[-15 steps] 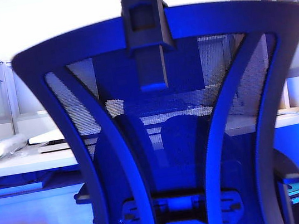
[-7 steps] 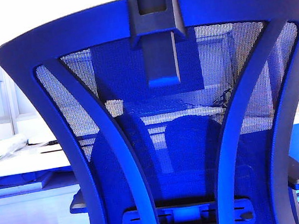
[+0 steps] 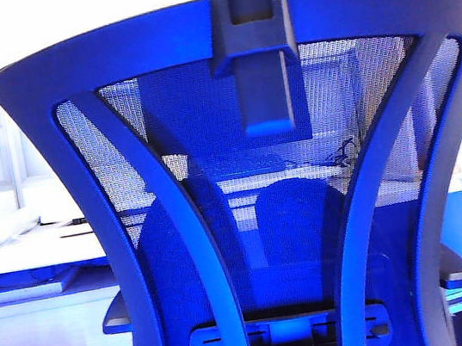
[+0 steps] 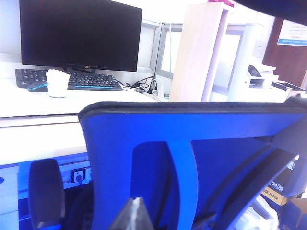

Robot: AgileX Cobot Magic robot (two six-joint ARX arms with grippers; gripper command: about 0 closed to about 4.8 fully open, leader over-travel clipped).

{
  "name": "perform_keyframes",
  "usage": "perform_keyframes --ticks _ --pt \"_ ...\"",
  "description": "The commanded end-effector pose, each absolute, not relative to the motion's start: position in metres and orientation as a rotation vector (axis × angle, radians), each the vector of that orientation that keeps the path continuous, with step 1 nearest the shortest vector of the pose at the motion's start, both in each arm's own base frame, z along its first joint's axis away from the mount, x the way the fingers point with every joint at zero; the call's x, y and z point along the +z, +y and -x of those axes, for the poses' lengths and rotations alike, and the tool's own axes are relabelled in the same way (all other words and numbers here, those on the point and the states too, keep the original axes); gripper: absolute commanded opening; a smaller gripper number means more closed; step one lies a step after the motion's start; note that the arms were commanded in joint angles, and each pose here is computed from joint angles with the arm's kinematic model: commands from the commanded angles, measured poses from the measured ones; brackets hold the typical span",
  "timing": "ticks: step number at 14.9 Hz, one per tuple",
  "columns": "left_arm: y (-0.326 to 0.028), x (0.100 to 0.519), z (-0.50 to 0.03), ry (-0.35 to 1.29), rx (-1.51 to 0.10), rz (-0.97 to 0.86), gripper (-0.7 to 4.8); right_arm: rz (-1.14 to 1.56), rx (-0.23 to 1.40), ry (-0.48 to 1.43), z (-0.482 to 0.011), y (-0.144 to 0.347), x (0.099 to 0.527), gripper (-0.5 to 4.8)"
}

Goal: Pull out the black chair under the table.

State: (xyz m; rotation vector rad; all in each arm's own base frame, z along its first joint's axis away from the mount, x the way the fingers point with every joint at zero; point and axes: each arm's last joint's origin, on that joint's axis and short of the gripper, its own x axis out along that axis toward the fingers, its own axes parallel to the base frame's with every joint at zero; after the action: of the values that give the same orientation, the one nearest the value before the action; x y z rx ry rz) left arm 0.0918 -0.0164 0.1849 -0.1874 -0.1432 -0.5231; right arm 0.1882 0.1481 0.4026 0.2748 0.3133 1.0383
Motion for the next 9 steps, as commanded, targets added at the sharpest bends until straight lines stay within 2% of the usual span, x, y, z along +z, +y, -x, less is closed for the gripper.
perform_keyframes --ticks 1,3,9 --pt "-0.016 0.185 -0.092 -0.152 -0.520 0.184 -0.05 -0.262 0.955 0.382 -0.187 0.144 0.397 4.64" --pt "-0.016 0.185 -0.092 -0.152 -0.519 0.183 -0.05 -0.236 0.897 0.431 -0.180 0.136 0.394 4.63" --pt "-0.016 0.186 -0.092 -0.152 -0.520 0.184 -0.05 -0.244 0.785 0.248 -0.130 0.097 0.418 4.63"
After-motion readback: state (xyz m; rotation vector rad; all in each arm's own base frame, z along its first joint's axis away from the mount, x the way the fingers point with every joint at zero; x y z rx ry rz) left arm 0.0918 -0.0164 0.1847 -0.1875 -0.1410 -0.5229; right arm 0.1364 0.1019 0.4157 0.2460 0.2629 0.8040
